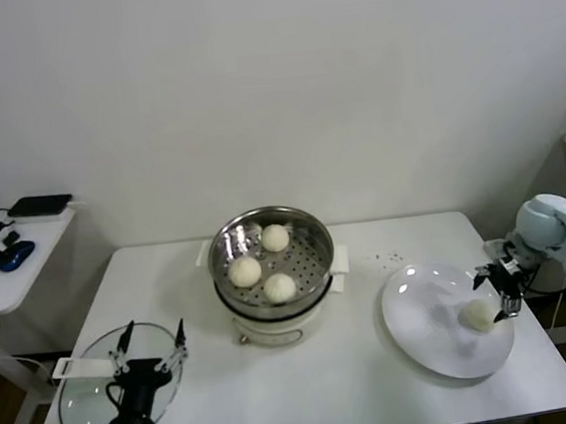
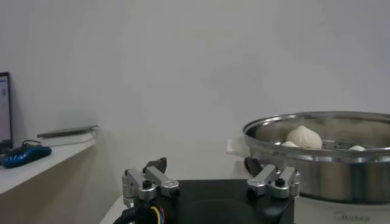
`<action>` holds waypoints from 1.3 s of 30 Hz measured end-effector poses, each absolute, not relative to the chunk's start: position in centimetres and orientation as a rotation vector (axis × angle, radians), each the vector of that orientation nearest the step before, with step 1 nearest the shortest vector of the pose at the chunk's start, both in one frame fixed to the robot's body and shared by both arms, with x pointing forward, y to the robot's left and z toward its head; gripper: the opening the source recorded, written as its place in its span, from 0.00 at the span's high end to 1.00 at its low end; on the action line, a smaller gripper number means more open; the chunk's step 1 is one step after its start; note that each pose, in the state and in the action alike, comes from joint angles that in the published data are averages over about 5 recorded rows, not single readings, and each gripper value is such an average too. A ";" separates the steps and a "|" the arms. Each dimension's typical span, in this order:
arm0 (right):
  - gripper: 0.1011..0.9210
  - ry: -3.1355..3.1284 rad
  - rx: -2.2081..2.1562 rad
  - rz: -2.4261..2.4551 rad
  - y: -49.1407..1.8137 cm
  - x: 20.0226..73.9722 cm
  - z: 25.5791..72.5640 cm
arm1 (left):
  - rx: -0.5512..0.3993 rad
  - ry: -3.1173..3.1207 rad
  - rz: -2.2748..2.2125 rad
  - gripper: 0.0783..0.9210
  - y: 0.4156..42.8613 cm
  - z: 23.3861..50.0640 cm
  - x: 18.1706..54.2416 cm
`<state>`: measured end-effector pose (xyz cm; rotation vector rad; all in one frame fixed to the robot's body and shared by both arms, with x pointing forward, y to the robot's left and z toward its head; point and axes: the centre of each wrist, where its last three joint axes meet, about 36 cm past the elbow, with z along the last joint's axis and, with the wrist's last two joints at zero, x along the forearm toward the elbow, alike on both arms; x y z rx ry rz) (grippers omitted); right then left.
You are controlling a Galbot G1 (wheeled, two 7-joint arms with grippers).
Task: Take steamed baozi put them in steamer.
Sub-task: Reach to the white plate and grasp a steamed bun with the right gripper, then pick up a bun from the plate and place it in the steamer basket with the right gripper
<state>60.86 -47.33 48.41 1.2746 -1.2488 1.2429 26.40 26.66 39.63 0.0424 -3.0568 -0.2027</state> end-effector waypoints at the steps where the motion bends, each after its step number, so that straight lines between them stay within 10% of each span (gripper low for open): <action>1: 0.12 -1.250 1.273 1.243 -47.3 60.9 48.2 | 0.043 -3.057 -0.203 0.12 26.7 39.6 26.4; 25: 0.13 -1.240 1.275 1.251 -46.6 60.8 46.1 | 0.047 -3.054 -0.201 0.12 26.8 39.4 26.5; 39: 0.39 -1.241 1.280 1.241 -46.6 60.9 46.1 | 0.045 -3.053 -0.199 0.12 26.7 39.4 26.5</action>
